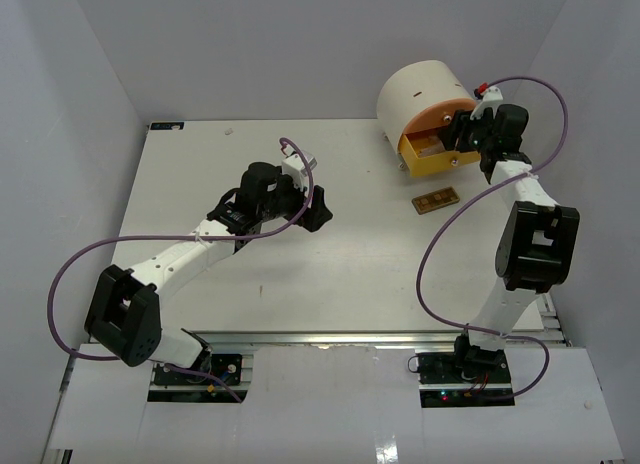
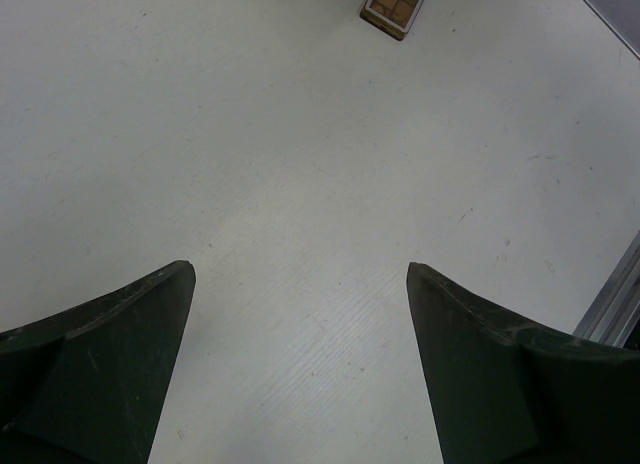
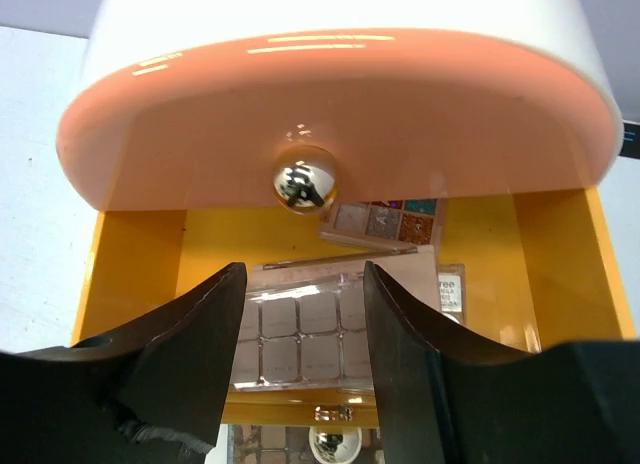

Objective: Organize the makeup

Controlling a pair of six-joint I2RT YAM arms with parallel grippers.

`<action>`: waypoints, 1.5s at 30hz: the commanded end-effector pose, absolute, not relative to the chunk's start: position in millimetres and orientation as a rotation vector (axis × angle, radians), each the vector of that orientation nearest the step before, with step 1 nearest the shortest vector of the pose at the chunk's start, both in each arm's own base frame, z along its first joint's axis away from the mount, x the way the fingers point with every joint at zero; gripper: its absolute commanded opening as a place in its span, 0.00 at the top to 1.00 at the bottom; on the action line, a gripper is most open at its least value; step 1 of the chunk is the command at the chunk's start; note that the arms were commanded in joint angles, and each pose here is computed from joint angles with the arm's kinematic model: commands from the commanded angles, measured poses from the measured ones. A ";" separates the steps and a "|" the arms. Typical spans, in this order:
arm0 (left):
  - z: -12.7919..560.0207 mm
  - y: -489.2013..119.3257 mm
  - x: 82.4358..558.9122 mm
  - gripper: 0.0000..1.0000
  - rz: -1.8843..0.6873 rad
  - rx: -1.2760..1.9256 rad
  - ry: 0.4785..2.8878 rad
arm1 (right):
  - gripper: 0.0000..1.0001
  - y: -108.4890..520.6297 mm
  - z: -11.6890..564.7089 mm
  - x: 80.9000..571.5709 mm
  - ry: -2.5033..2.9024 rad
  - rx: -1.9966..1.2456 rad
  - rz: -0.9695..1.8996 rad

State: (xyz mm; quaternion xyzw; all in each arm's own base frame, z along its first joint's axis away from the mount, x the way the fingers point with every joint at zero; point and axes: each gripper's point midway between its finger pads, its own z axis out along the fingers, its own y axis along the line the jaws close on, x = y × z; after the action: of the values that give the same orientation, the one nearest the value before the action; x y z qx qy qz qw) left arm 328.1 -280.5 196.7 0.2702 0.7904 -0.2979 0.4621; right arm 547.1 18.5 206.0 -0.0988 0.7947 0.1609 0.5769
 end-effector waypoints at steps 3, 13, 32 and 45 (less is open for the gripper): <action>216.7 -275.7 326.7 0.02 -0.724 0.665 1.884 | 0.44 24.7 224.5 561.9 1.813 -0.262 0.341; 215.0 -274.3 328.1 0.02 -0.715 0.662 1.889 | 0.51 40.7 201.0 572.0 1.882 -0.246 0.332; 215.2 -272.4 328.7 0.02 -0.711 0.658 1.890 | 0.50 58.9 195.6 561.2 1.846 -0.282 0.348; 215.0 -272.0 327.8 0.02 -0.711 0.661 1.889 | 0.50 73.8 189.0 548.4 1.854 -0.229 0.441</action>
State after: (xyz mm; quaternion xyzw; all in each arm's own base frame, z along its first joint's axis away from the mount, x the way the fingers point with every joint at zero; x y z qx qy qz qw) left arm 330.0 -277.6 195.8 0.2712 0.7911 -0.2930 0.4635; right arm 555.3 64.3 169.7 -0.1047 0.8039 0.1686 0.5607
